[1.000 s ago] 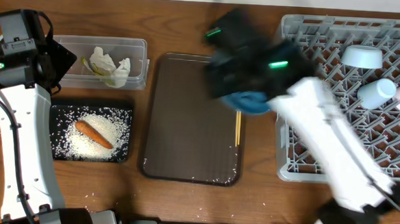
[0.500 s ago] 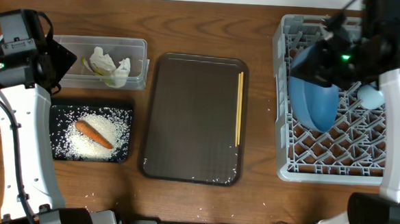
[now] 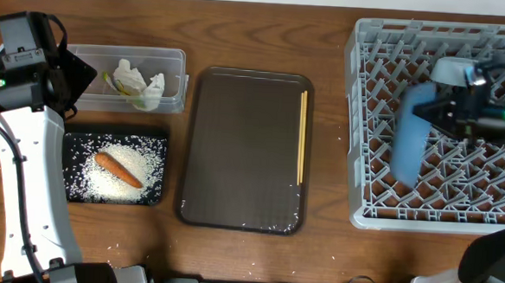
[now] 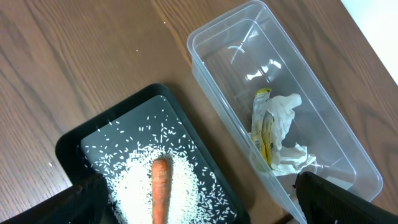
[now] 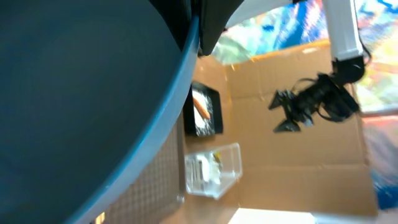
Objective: Sort waste into correct bins and load items into the dishwasher rack
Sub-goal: 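Lower the blue plate into the rack's right side and release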
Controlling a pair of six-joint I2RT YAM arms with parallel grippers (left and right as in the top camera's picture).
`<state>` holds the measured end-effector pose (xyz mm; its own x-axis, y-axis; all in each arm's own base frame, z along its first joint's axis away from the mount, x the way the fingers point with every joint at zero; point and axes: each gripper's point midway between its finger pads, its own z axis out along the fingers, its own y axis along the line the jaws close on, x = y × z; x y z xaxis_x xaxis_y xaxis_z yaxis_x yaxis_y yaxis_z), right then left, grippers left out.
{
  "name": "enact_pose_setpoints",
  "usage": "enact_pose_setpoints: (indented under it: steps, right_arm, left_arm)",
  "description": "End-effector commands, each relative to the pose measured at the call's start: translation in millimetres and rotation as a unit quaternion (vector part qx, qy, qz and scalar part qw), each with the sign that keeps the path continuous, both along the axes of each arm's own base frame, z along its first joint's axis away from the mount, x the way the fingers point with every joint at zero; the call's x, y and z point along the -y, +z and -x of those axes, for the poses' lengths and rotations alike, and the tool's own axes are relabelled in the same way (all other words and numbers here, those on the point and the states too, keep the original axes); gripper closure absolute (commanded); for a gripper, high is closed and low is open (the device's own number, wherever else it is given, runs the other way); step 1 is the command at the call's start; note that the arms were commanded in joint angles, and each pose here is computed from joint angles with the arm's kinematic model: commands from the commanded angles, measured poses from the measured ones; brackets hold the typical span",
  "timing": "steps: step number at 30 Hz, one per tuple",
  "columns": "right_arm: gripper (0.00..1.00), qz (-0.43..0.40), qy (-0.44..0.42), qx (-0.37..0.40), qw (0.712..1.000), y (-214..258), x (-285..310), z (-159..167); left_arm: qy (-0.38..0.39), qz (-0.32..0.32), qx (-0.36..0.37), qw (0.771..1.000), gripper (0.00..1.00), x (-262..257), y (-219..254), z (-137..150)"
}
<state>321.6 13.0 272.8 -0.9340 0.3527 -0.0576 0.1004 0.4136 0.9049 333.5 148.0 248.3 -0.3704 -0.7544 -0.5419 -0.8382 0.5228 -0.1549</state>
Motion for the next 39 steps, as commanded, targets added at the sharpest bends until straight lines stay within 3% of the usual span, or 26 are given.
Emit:
enact_pose_setpoints:
  steps: [1, 13, 20, 28, 39]
  right_arm:
    - [0.99, -0.017, -0.029, 0.066, 0.997, 12, 21, 2]
    - [0.99, -0.095, -0.102, 0.121, 0.983, -5, 51, 7]
    - [0.99, -0.125, -0.115, 0.167, 0.971, 12, 53, -1]
    - [0.99, -0.077, -0.095, 0.174, 0.977, -3, 56, -2]
    - [0.94, 0.004, -0.084, 0.112, 0.990, -25, 67, 3]
  left_arm:
    - [0.004, -0.002, 0.000, 1.000, 0.02, -3, 1, 0]
    - [0.004, -0.002, 0.000, 1.000, 0.02, -3, 1, 0]
    - [0.004, -0.002, 0.000, 1.000, 0.02, -3, 1, 0]
    - [0.004, -0.002, 0.000, 1.000, 0.02, -3, 1, 0]
    - [0.004, -0.002, 0.000, 1.000, 0.02, -3, 1, 0]
